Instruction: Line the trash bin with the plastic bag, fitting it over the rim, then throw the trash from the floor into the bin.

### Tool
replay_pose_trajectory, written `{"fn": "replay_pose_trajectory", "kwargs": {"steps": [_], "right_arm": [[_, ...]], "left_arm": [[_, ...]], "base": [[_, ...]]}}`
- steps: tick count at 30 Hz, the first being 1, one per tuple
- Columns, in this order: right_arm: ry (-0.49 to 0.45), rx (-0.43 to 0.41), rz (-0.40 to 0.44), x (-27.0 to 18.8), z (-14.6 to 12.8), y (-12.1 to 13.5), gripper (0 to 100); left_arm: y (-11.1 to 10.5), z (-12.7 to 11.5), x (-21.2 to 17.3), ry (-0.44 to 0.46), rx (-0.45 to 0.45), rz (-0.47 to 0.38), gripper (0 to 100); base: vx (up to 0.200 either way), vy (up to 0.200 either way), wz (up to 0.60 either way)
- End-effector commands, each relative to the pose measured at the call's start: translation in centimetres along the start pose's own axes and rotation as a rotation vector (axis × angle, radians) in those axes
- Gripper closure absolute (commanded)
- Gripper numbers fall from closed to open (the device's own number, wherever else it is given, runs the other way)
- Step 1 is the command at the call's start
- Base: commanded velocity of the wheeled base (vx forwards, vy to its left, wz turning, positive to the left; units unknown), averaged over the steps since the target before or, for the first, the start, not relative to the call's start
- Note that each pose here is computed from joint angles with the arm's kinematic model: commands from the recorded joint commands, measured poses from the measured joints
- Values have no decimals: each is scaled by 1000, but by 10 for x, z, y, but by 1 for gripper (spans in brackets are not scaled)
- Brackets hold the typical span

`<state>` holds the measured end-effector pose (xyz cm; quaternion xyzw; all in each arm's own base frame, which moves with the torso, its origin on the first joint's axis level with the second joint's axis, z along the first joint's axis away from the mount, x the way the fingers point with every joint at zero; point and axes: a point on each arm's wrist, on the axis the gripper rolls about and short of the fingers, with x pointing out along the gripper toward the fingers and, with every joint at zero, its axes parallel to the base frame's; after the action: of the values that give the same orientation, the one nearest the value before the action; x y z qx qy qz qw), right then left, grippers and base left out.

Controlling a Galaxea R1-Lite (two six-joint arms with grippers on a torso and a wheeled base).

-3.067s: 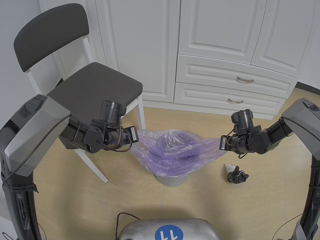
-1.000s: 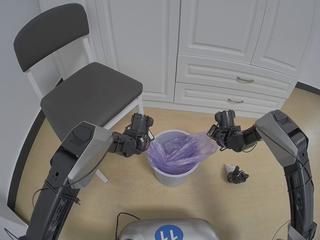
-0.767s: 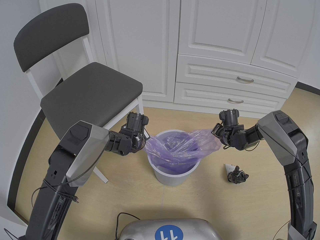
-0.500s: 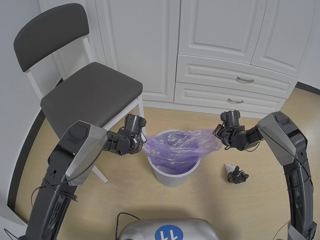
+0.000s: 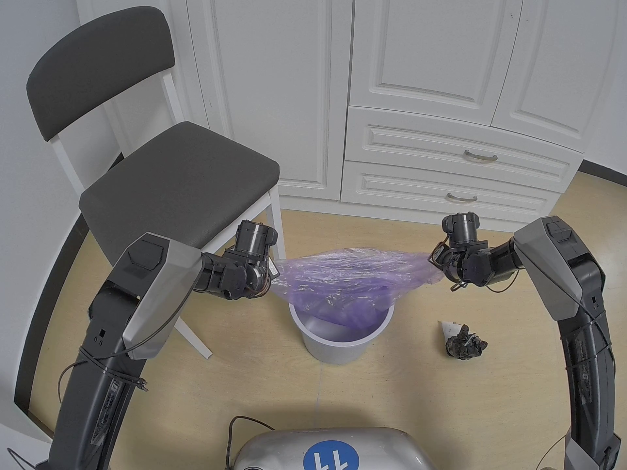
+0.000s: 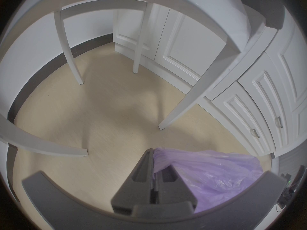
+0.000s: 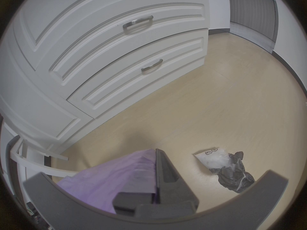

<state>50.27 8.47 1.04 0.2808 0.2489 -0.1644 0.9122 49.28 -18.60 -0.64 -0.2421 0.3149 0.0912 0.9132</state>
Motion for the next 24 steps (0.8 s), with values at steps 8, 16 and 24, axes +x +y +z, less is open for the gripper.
{"fn": "replay_pose_trajectory", "kwargs": {"steps": [8,16,24], "right_arm": [[58,-15,-31,-2,4,-5,100],[95,-34,-53,-12,6,0,100],[153,-72,-71,-43,14,12,100]], "left_arm": [[3,4,1,-6,-6,5,100],[3,3,0,-1,0,8,100],[-10,3,-21,1,15,-21,100]], "base": [[0,0,0],[0,0,0],[0,0,0]]}}
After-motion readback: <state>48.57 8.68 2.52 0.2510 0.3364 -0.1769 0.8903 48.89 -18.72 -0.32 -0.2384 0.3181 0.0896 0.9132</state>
